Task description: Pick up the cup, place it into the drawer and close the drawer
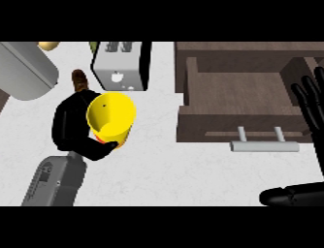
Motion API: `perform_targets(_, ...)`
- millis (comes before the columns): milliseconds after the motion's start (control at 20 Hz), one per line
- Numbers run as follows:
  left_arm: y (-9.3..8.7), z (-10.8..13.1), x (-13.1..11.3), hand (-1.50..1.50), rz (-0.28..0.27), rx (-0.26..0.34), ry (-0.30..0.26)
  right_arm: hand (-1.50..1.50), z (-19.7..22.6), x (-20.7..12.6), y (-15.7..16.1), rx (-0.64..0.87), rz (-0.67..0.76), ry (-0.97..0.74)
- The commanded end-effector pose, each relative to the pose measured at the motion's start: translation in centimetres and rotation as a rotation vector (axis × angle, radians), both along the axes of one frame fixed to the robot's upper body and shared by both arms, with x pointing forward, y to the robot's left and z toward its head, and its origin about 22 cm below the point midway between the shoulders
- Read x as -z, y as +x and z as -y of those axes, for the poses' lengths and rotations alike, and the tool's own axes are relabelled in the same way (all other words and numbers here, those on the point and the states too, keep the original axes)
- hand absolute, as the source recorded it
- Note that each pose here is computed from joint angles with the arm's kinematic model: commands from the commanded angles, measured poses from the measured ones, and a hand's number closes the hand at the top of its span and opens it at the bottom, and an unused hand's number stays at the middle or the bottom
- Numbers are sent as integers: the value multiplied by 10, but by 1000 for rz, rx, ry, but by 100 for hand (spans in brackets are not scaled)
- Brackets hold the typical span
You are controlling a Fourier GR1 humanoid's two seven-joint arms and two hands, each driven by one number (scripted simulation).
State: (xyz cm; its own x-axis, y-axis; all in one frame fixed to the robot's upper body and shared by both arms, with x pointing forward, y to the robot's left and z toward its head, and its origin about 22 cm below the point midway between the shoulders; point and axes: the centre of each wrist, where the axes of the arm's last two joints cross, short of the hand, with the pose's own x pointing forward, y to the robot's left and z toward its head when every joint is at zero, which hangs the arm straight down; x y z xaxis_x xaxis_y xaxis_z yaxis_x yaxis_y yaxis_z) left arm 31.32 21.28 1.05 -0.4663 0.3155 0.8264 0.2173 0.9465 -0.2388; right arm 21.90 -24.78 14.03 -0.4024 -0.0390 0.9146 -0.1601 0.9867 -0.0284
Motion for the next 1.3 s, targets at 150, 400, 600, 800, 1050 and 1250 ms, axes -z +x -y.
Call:
perform_targets(150, 19, 18, -73, 150, 23, 16, 10, -150, 14, -6, 3, 5, 27, 17)
perform_targets(400, 29, 65, -117, 150, 49, 18, 41, -150, -3, -10, 10, 19, 17, 1)
perform_targets(600, 59, 68, -142, 150, 46, -7, 62, -150, 8, 7, -11, 7, -3, -7)
perform_targets(800, 64, 102, -162, 150, 53, 22, 136, -150, -3, 17, 8, -7, -7, -5)
perform_targets(1050, 83, 121, -169, 150, 14, 28, 153, -150, 0, 12, 7, 0, -3, -4)
perform_targets(1250, 91, 126, -183, 150, 3, 33, 184, -150, 5, 25, 27, 21, -16, -7)
